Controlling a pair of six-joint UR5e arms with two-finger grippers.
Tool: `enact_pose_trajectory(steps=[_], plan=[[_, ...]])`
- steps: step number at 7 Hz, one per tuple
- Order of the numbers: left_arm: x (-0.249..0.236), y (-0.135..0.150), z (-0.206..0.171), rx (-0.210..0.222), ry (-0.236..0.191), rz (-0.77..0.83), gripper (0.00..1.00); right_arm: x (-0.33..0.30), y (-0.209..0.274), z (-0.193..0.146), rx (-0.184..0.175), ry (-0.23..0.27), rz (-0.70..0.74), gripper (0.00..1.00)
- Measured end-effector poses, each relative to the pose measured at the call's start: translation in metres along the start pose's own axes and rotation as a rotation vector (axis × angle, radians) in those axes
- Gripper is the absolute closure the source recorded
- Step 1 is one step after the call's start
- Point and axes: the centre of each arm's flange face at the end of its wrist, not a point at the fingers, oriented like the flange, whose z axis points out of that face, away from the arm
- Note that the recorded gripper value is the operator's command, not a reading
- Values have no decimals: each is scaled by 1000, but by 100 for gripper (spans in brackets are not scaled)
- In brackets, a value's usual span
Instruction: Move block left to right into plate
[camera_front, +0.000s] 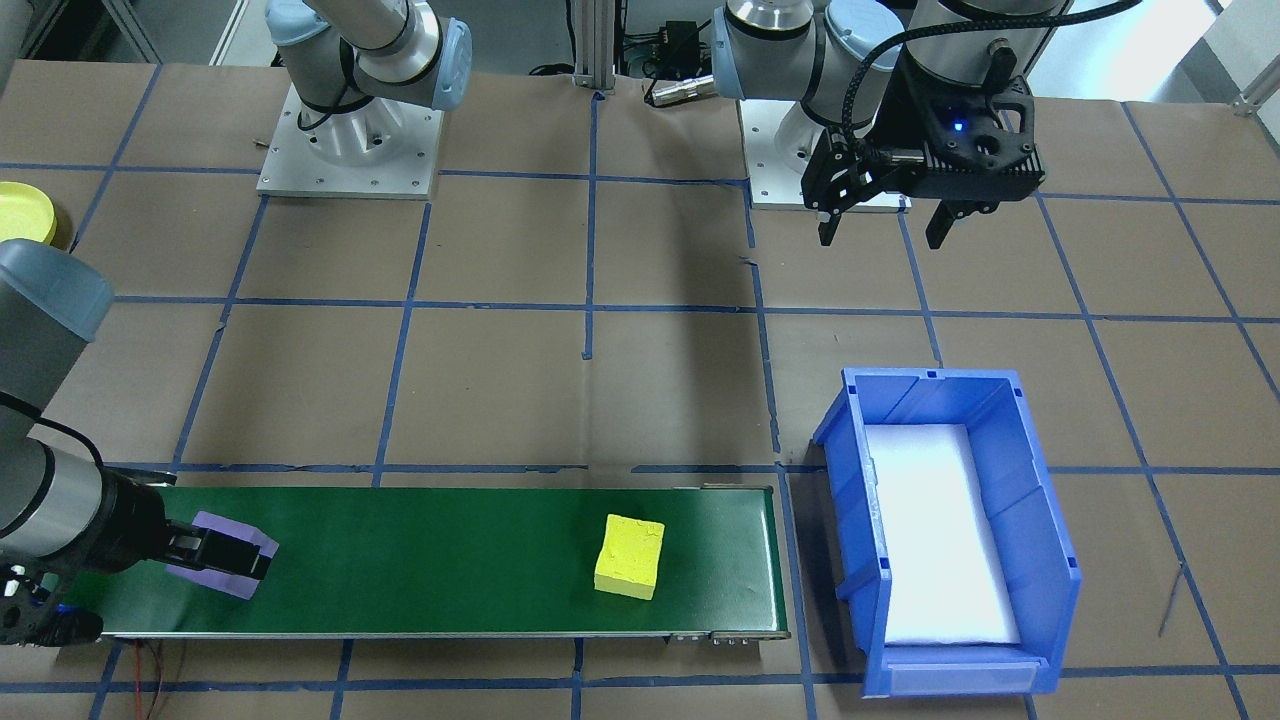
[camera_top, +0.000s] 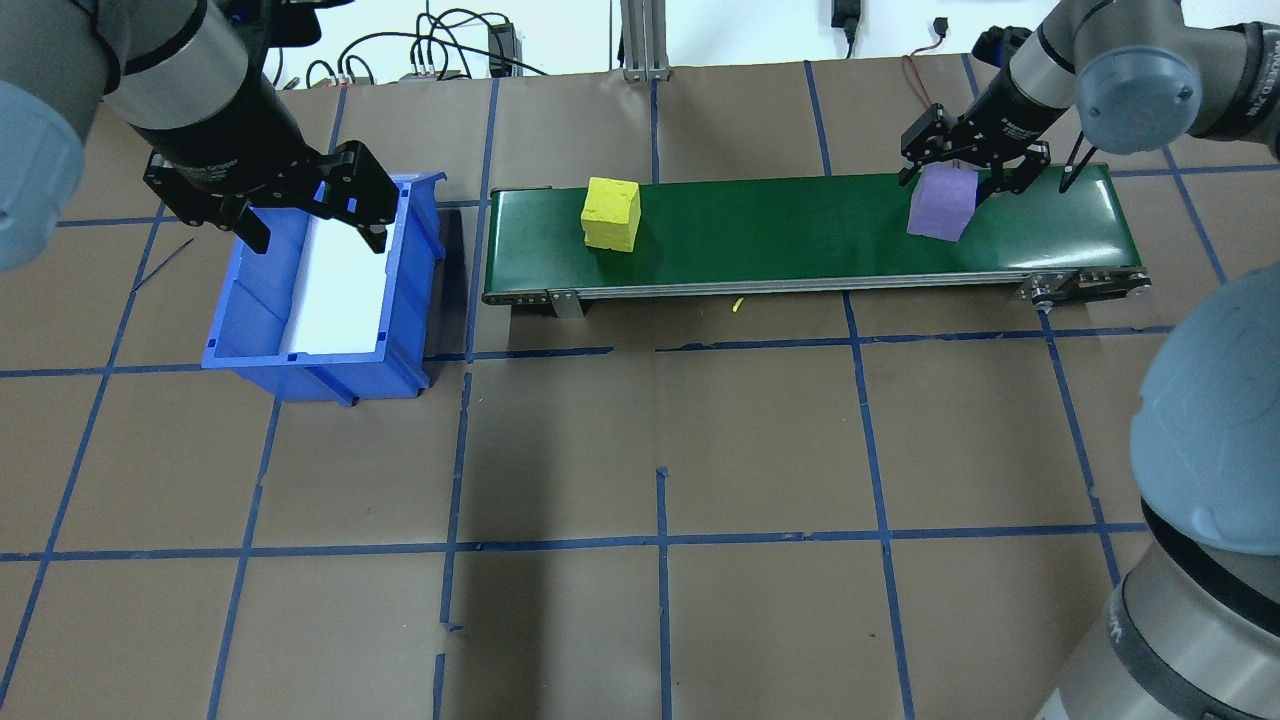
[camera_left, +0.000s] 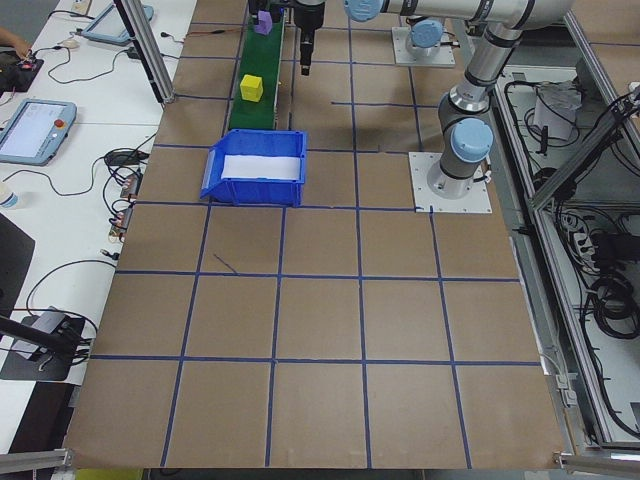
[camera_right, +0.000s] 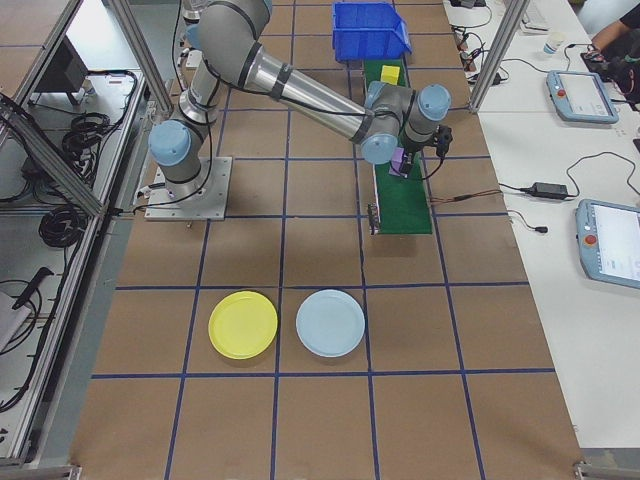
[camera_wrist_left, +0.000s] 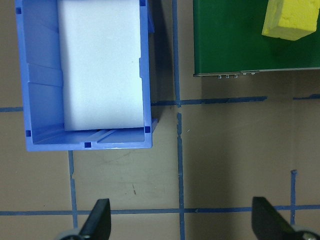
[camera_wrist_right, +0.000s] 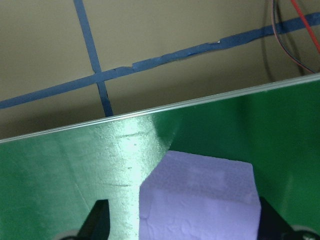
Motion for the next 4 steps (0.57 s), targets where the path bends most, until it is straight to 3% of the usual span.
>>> enact_pose_trajectory(steps=[2, 3, 4], plan=[[7, 1, -1, 2, 69, 1, 0, 5, 1, 3, -8, 35, -4, 18], [9, 2, -1, 2, 86, 3, 0, 8, 2, 4, -12, 62, -7, 53], [11, 4, -3, 2, 92, 3, 0, 11, 3, 3, -14, 88, -13, 72]])
